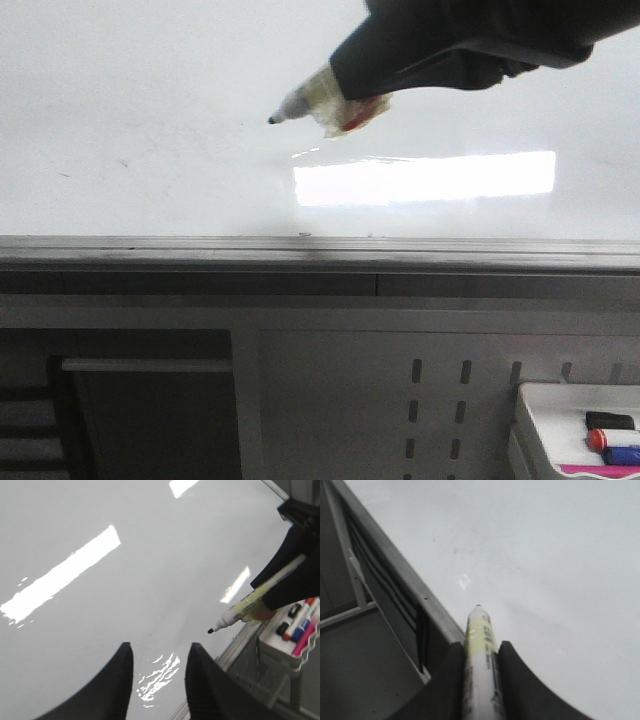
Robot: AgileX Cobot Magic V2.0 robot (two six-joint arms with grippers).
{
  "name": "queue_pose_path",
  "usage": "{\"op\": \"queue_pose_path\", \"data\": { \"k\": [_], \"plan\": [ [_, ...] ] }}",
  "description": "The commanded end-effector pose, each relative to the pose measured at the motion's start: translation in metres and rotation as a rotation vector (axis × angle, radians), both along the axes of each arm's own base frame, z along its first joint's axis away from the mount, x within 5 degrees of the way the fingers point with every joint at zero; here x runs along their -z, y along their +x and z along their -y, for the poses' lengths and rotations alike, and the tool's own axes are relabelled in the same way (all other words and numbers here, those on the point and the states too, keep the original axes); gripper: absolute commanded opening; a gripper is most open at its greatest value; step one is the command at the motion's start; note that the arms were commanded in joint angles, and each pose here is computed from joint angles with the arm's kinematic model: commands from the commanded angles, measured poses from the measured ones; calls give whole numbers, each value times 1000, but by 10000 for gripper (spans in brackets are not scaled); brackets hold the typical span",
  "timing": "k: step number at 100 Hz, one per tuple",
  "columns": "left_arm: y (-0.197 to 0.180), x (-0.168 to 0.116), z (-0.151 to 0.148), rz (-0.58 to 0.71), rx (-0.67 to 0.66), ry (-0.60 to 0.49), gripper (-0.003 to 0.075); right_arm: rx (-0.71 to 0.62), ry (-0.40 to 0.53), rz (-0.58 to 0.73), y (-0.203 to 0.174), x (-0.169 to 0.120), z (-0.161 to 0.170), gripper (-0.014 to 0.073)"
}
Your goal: Write number 4 on whiteboard
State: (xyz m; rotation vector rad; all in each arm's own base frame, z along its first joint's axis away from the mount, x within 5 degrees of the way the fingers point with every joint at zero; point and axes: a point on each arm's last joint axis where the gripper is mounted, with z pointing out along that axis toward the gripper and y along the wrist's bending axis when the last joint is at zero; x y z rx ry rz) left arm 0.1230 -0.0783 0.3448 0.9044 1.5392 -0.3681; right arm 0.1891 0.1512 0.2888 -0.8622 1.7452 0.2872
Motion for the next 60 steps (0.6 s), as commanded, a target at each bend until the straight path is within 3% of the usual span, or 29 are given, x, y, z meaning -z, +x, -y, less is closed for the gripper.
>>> {"op": "queue_pose_path", "data": {
  "k": [1, 12, 36, 60],
  "plan": [
    [-14, -2, -7, -10, -66, -156, 114, 46, 73, 126, 10, -21, 9, -71],
    [-31, 24, -11, -30, -65, -152, -21, 127, 90, 160, 24, -23, 24, -71],
    [-49, 55, -18, -99, -118, -351, -20, 235, 92, 183, 50, -37, 41, -71],
    [-49, 60, -19, -112, -134, -367, -20, 242, 64, 139, 69, -45, 34, -59]
  ]
}}
